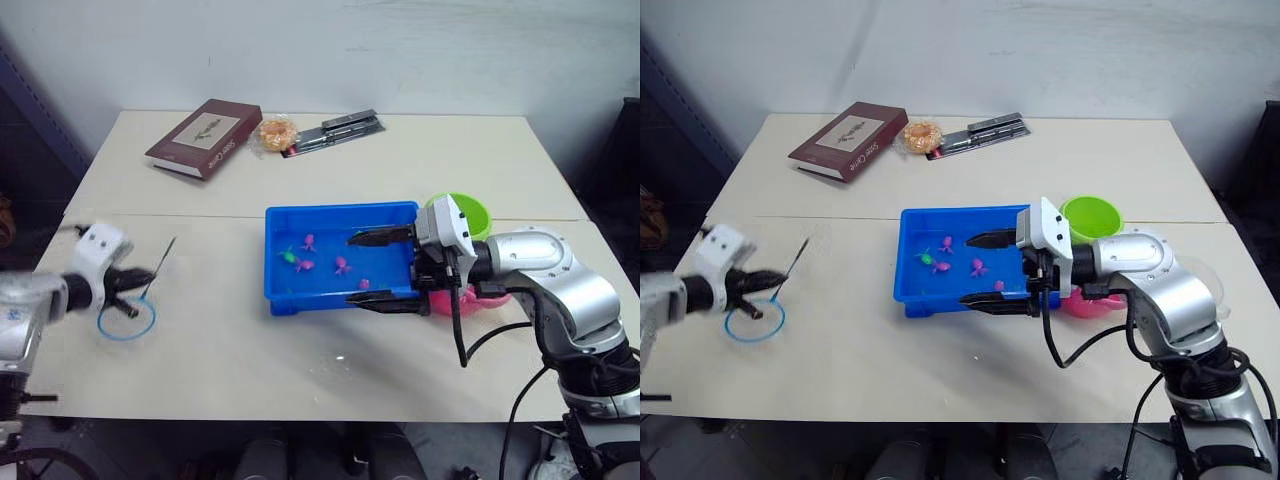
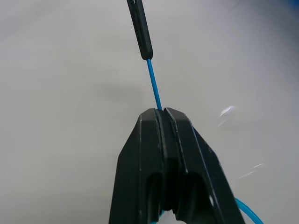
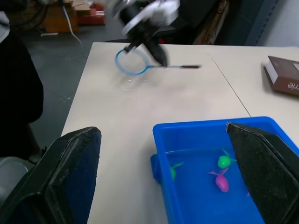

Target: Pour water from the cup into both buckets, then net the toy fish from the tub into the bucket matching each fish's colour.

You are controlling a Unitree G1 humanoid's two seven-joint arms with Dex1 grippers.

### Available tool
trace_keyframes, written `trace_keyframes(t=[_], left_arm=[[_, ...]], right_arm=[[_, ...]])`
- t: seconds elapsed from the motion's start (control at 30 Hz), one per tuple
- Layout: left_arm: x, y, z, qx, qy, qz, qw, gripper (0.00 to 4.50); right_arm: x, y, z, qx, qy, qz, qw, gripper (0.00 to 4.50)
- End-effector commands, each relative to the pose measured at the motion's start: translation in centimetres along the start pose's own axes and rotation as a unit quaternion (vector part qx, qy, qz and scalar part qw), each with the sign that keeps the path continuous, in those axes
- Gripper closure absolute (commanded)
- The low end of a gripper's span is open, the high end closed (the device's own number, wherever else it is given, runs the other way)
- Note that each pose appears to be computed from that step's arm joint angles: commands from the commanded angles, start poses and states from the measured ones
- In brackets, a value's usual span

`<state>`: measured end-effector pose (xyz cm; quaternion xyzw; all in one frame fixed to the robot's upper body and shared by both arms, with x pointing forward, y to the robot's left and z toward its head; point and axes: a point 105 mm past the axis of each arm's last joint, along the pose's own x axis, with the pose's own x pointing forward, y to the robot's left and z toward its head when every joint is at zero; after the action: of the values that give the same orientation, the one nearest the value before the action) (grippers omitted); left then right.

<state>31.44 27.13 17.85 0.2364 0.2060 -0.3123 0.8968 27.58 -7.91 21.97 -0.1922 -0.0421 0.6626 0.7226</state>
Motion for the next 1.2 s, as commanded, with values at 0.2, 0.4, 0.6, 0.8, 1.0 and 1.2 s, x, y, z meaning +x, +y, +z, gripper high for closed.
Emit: trace_keyframes(t=[0.2,0.4,0.6,0.8,1.0,1.2], left_arm=[[2.0,-10.0,6.2,0.219,-0.05,-0.261,0.939,4.45],[5.3,-10.7,9.5,0.264,-0.074,-0.247,0.93,4.45],[6.0,-11.4,11.0,0.27,-0.092,-0.262,0.922,4.5],[5.9,-11.4,11.7,0.272,-0.101,-0.263,0.92,4.5],[5.9,-11.5,12.0,0.266,-0.106,-0.266,0.921,4.5],[6.0,-11.5,11.7,0.268,-0.1,-0.264,0.921,4.5]], right_arm=[[1.5,-1.2,0.1,-0.086,0.036,0.041,0.995,0.0],[2.7,-2.3,-0.6,-0.102,0.055,0.032,0.993,0.0],[3.6,-2.2,-1.2,-0.098,0.067,0.05,0.992,0.54],[4.3,-3.4,-1.9,-0.123,0.092,0.039,0.987,2.11],[4.4,-3.9,-2.2,-0.157,0.104,0.04,0.981,2.11],[4.7,-3.3,-1.5,-0.162,0.088,0.056,0.981,3.04]])
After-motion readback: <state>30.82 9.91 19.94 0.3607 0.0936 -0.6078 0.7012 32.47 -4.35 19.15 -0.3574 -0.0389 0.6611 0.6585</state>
